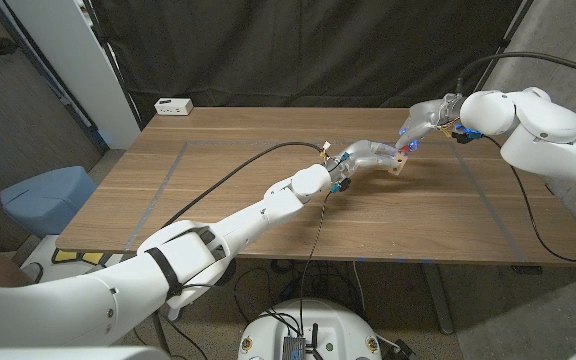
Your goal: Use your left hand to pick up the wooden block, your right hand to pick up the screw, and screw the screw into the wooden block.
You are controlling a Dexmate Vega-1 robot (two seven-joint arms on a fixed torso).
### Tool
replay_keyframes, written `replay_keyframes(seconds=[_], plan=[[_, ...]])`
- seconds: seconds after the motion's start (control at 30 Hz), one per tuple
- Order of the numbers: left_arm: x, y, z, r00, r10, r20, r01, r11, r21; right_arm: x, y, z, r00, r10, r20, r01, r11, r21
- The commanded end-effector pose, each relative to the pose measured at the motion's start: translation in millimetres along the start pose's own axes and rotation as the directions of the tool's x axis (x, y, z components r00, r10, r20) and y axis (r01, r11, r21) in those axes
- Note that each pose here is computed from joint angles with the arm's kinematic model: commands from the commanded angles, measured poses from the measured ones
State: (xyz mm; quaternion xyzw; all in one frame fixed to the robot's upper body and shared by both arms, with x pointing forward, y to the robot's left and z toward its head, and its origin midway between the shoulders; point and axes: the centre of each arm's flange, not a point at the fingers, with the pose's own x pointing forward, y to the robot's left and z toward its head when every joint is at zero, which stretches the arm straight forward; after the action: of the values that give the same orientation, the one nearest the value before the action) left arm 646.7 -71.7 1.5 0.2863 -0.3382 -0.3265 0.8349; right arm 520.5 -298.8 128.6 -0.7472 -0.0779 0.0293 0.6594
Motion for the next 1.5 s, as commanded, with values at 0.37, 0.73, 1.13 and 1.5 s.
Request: replay_keyframes(seconds=[0.37,0.73,1.13,1.5], plan=[[-1.6,-0.9,1.0,1.000,0.000,0.002,0.000,1.000,0.002,1.2,5.6,3.7,1.000,-0.027,-0.003,0.027,1.000,0.008],[-1.9,-1.4,2.4,1.000,0.004,0.005,-0.004,1.000,0.003,1.9,6.7,6.0,0.999,-0.046,-0.011,0.046,0.999,0.000],[-1.4,-1.4,2.4,1.000,0.002,0.007,-0.002,1.000,0.004,-0.7,7.0,6.3,0.998,-0.062,-0.029,0.062,0.998,-0.005],[-1.0,-1.4,1.3,1.000,-0.002,0.006,0.002,1.000,0.002,-5.8,3.8,4.3,0.998,-0.048,-0.040,0.047,0.998,-0.031]])
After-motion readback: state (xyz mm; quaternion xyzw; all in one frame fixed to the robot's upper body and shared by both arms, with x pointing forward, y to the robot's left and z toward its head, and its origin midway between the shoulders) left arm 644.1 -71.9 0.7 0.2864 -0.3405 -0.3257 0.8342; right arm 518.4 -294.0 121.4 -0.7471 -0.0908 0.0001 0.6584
